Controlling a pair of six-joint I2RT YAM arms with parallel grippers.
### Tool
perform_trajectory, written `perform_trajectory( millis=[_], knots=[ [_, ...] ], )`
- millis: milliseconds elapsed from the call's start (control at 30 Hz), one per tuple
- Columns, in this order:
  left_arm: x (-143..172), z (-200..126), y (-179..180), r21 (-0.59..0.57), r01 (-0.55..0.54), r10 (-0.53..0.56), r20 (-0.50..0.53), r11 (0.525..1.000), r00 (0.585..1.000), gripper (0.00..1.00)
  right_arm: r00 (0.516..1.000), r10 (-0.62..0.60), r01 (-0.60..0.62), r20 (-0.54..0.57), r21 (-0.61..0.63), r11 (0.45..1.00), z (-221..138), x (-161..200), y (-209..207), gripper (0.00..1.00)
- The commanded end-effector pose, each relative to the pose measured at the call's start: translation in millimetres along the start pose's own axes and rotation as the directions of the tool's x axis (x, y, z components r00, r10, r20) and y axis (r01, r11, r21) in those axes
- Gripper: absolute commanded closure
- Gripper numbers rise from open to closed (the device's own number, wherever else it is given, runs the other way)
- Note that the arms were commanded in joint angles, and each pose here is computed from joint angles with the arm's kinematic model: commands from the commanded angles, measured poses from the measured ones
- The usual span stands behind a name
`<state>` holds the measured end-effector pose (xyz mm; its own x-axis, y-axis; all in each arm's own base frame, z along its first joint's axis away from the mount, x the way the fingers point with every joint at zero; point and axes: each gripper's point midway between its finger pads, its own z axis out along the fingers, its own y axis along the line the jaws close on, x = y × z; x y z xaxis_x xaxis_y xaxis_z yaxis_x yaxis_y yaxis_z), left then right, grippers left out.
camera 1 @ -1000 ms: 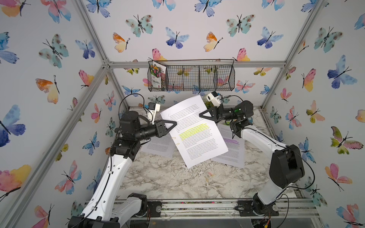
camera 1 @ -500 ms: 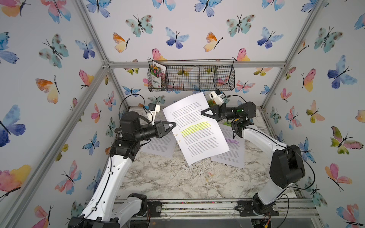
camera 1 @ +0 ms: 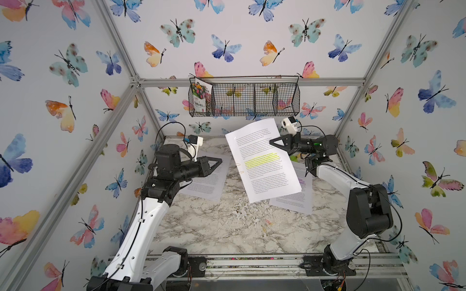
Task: Unclip the paperclips from the documents
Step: Remove the paper clip from the document, then place the paper clip at the center of the board.
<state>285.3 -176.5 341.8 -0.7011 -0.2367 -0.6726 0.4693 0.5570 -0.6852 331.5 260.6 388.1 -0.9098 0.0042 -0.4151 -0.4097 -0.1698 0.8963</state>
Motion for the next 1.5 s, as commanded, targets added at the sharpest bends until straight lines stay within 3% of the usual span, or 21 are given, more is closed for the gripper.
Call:
perform_trajectory(
  millis=[0,100,200,333,433,633,933,1033,1233,1467],
  knots=[
    [26.9,4.1,34.3,-0.112,0.046,-0.052,-0.058,0.993,0.997,1.0,0.998,-0.063,0.063,-0.001,-0.025,0.998,-2.0,4.4,14.4,0.98],
    [63.3,12.5,57.3,-0.166,0.099,-0.123,-0.144,0.981,0.982,1.0,0.998,-0.06,0.06,0.02,-0.009,0.998,-9.8,0.3,8.2,0.98],
    [114.9,23.9,76.8,-0.256,0.086,-0.156,-0.265,0.963,0.952,1.0,0.996,-0.056,0.054,0.063,0.029,0.998,-22.8,-9.3,-1.6,0.98],
    [179.3,37.0,94.4,-0.312,0.103,-0.23,-0.404,0.945,0.885,1.0,0.993,-0.052,0.038,0.108,0.13,0.991,-42.5,-23.7,-20.4,0.98],
    [211.0,48.2,100.2,-0.351,0.026,-0.204,-0.479,0.936,0.854,1.0,0.99,-0.05,0.022,0.128,0.211,0.977,-54.4,-30.7,-33.7,0.98],
    [266.8,80.9,86.7,-0.29,-0.04,-0.154,-0.613,0.956,0.775,1.0,0.988,-0.011,-0.033,0.153,0.287,0.957,-70.4,-24.9,-55.9,0.98],
    [306.9,104.5,78.7,-0.228,-0.106,-0.091,-0.711,0.968,0.698,1.0,0.983,0.023,-0.086,0.182,0.346,0.934,-82.6,-12.7,-81.8,0.98],
    [313.4,106.7,77.1,-0.217,-0.115,-0.081,-0.726,0.969,0.682,0.87,0.984,0.029,-0.092,0.178,0.356,0.93,-83.6,-10.1,-85.8,0.98],
    [308.1,104.2,73.6,-0.213,-0.126,-0.066,-0.715,0.969,0.696,0.41,0.984,0.027,-0.091,0.173,0.369,0.925,-84.5,-7.6,-88.1,0.98],
    [283.6,101.1,62.2,-0.215,-0.156,-0.036,-0.689,0.964,0.724,0.41,0.99,0.026,-0.076,0.142,0.36,0.93,-81.4,-4.9,-79.8,0.98]
  ],
)
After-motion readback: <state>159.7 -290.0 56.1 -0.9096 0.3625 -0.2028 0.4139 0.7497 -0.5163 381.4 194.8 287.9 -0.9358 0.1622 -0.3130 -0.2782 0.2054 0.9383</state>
